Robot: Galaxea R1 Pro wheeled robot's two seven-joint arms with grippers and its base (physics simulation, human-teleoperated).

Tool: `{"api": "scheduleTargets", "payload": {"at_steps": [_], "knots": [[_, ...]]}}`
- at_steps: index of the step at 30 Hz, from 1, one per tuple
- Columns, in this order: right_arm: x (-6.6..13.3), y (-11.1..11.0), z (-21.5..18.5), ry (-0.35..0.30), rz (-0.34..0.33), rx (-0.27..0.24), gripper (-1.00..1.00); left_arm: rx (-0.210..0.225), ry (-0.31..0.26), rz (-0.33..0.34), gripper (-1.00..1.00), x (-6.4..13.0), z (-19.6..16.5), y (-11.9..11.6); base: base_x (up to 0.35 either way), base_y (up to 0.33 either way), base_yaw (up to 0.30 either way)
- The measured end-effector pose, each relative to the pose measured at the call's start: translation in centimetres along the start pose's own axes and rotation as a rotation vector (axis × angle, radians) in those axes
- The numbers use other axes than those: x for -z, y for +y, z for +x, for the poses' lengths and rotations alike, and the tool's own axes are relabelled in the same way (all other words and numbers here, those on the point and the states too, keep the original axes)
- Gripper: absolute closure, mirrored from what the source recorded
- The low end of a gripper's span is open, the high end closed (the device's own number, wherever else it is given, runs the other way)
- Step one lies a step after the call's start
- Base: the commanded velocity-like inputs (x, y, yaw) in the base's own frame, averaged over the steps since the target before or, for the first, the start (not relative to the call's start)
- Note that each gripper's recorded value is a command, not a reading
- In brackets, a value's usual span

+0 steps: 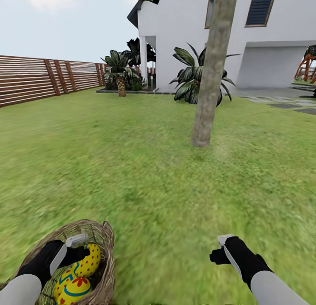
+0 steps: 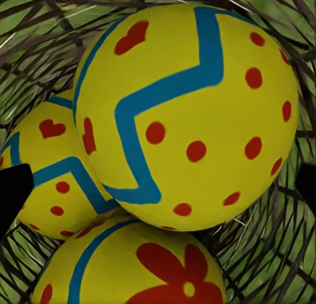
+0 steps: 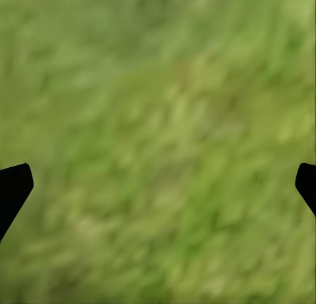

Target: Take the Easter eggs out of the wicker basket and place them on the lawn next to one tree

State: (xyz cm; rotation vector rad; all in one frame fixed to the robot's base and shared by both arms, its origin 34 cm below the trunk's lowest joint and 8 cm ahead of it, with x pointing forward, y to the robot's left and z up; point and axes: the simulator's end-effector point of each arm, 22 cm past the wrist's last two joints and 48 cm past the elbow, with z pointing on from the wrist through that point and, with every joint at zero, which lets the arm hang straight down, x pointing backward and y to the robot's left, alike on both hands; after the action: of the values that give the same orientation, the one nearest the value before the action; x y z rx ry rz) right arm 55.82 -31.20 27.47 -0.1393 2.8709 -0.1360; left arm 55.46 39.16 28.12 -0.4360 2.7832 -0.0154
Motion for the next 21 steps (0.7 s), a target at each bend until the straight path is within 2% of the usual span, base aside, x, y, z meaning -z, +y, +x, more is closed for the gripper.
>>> {"api": "scheduleTargets", "payload": {"at_steps": [4, 15, 21], "knots": [[-0.68, 0.1, 0.57, 0.016, -0.001, 0.002, -1.0, 0.0, 0.014, -0.004, -1.0, -0.64, 0.53, 0.14, 0.0, 0.0, 0.0], [-0.68, 0.05, 0.58, 0.016, -0.001, 0.002, -1.0, -0.001, 0.011, -0.002, -1.0, -0.63, 0.46, -0.02, 0.001, 0.0, 0.0], [-0.67, 0.11, 0.56, 0.016, -0.002, 0.002, -1.0, -0.002, 0.014, 0.009, -1.0, -0.75, 0.69, -0.82, 0.159, 0.0, 0.0]]}}
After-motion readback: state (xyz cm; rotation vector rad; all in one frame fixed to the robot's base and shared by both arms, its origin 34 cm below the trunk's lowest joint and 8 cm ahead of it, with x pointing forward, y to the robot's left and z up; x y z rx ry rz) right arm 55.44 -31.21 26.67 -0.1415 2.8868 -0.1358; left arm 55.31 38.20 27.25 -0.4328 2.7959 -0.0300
